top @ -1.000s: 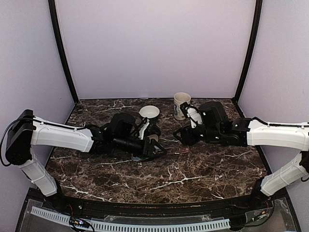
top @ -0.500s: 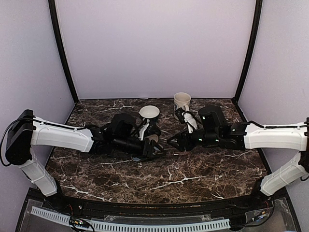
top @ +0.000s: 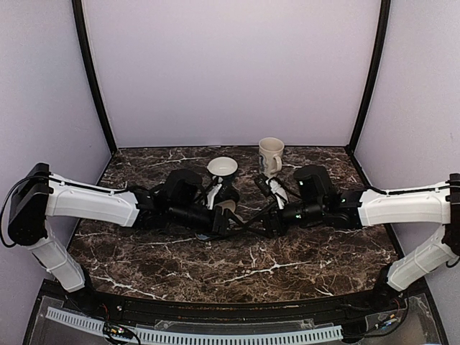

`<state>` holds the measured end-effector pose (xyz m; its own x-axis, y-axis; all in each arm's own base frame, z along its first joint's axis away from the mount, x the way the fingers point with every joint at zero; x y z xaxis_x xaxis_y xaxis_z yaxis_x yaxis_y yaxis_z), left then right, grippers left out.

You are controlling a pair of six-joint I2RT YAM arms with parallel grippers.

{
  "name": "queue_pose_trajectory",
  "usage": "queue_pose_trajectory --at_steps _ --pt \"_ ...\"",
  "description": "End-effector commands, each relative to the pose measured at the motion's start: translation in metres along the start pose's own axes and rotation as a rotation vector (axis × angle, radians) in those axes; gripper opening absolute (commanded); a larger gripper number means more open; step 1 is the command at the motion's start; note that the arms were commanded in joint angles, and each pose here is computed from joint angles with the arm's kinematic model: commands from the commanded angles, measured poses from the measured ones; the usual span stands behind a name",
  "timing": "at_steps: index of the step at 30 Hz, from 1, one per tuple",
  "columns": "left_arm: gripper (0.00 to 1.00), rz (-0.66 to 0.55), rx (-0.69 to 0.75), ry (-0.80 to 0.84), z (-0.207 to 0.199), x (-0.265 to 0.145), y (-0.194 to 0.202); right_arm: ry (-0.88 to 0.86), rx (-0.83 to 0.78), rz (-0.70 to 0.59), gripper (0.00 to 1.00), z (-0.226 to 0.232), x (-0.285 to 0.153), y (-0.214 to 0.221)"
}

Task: Organize the sunglasses
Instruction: Fold the right temple of the sunglasses with the sunglasses, then pass from the left arm to the right

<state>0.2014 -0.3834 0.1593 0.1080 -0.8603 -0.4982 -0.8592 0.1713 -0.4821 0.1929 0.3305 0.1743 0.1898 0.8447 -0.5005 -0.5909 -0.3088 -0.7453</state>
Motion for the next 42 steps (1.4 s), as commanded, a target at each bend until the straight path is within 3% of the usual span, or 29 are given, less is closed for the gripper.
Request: queue_pose_trajectory --at_steps 1,9,16,24,35,42 --pt "0.00 -0.071 0.050 0.038 -0.014 -0.014 -0.013 -0.040 -0.030 0.011 0.63 0.008 -0.003 0.005" --pt "0.00 -0.070 0.046 0.054 -0.012 -0.019 -0.009 0.005 -0.088 0.031 0.65 0.007 -0.012 0.003" --pt "0.00 -0.083 -0.013 0.054 -0.003 -0.033 -0.002 0.091 -0.141 0.024 0.77 0.000 -0.027 -0.004" --pt "0.00 -0.080 -0.108 0.123 0.001 -0.053 0.004 0.122 -0.192 0.108 0.85 -0.008 -0.020 0.008" --pt "0.00 0.003 -0.172 0.179 -0.001 -0.062 0.005 0.187 -0.352 0.172 0.87 -0.002 0.003 -0.009" --pt "0.00 0.032 -0.186 0.204 -0.002 -0.059 0.004 0.210 -0.422 0.236 0.79 0.005 0.019 -0.011"
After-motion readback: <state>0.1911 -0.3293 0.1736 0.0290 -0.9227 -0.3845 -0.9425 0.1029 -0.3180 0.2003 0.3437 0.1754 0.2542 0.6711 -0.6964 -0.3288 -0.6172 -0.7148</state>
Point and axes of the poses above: each gripper's point midway between its finger pads, its own x axis out along the fingers, its own z axis along the line the jaws close on, y = z × x, the point moved 3 cm from there along -x, back along the fingers, and after that the axes turned 2 degrees about x, right-handed, at the moved point
